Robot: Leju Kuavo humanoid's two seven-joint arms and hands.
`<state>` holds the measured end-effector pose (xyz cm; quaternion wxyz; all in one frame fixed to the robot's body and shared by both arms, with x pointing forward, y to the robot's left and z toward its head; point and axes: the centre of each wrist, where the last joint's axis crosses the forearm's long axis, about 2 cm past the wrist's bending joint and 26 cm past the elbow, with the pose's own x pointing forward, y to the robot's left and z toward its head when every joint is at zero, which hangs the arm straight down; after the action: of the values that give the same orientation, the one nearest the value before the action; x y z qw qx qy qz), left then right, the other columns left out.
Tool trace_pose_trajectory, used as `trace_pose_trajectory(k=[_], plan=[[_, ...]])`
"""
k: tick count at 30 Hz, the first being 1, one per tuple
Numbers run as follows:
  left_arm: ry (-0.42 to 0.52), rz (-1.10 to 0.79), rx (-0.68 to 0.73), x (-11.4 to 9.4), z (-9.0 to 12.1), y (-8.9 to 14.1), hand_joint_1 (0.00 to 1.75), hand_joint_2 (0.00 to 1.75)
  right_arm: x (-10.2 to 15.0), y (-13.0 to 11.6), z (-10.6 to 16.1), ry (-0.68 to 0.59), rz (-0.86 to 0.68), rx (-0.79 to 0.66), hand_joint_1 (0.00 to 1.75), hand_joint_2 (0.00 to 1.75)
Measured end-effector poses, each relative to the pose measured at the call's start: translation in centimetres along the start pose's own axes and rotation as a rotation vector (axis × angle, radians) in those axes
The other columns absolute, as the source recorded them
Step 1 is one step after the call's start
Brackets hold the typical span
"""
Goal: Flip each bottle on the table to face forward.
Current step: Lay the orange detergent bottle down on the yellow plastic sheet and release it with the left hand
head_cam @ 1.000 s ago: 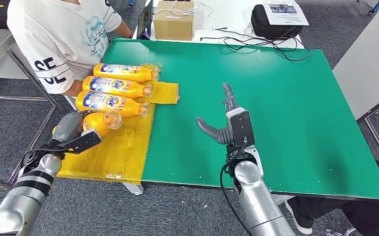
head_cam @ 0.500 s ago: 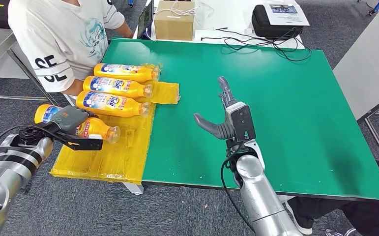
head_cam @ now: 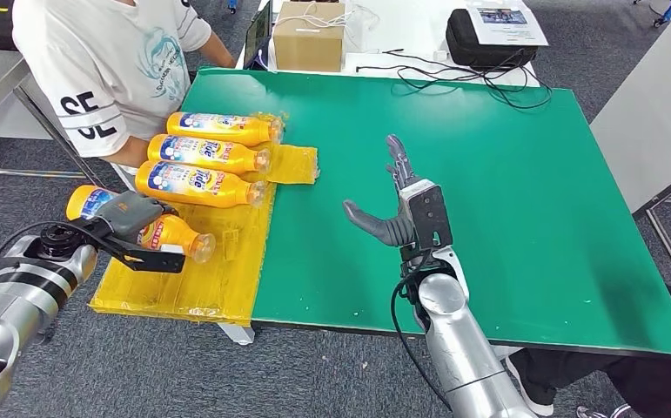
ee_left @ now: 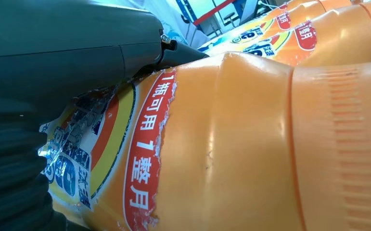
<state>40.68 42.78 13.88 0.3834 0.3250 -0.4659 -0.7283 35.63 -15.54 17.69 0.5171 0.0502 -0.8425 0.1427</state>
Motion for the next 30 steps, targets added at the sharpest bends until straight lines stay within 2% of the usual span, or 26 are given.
trace_pose_trajectory(k=[7,14,18,25,30], plan=[[-0.008,-0.027,-0.016,0.1,-0.1,0.1,1.75,1.75,0.0,0.0,0.0,0.001,-0.001,0.002,0.00,1.75],[-0.049,-0.191,-0.080,0.9,-1.1,0.6,1.75,1.75,0.2,0.4,-0.5,-0.005,-0.012,0.024,0.00,1.75],[-0.107,-0.185,-0.086,2.3,-2.1,0.4,0.00,1.75,0.4,0.8,-0.9,-0.007,-0.017,0.039,0.00,1.75],[-0.189,0.109,-0.002,7.4,-4.3,-1.6,0.00,1.75,0.9,1.6,-2.1,-0.003,-0.028,0.055,0.00,1.75],[-0.202,0.176,0.009,8.7,-4.7,-2.2,0.00,1.75,0.7,1.7,-2.1,0.008,-0.031,0.052,0.00,1.75]])
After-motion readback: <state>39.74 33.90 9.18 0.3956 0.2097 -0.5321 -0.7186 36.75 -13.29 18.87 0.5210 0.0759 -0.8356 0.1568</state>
